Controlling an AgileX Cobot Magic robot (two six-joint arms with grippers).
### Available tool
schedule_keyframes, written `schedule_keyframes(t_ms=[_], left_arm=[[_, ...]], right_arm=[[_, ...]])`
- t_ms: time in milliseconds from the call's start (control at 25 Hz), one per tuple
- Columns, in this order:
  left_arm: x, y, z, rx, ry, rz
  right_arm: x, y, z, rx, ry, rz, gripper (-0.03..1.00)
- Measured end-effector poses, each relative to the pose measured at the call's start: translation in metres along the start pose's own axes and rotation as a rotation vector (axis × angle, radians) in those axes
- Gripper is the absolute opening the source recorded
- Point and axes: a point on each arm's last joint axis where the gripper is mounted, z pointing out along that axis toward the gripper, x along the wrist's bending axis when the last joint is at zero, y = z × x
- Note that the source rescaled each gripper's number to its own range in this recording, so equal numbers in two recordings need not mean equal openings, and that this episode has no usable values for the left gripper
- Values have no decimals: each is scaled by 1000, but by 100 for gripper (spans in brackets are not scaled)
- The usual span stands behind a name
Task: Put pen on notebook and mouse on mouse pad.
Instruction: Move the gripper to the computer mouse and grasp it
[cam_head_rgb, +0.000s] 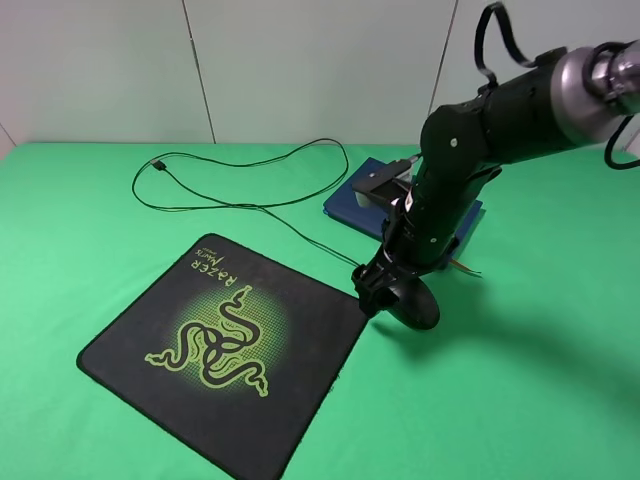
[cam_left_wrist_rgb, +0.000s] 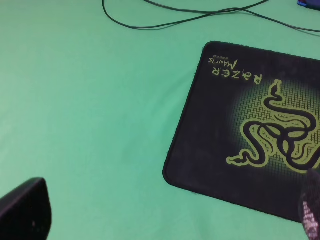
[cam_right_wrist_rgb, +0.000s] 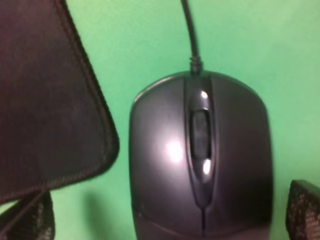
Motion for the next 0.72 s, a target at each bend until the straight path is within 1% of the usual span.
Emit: schedule_keyframes(t_ms=[200,440,480,520,560,640,680,720], left_arm=[[0,0,0,0,0,0],[0,0,0,0,0,0],[0,0,0,0,0,0],[0,0,0,0,0,0],[0,0,0,0,0,0],[0,0,0,0,0,0],[0,0,0,0,0,0],[0,0,0,0,0,0]], right_arm=[[0,1,13,9,6,-1,100],[0,0,17,18,8,0,100],[0,0,17,18,8,0,98],[0,0,17,18,8,0,93],[0,0,17,18,8,0,84],[-1,0,17,18,7,-2,61],[-1,0,17,18,6,-2,58],[-1,0,17,18,5,-3,59]])
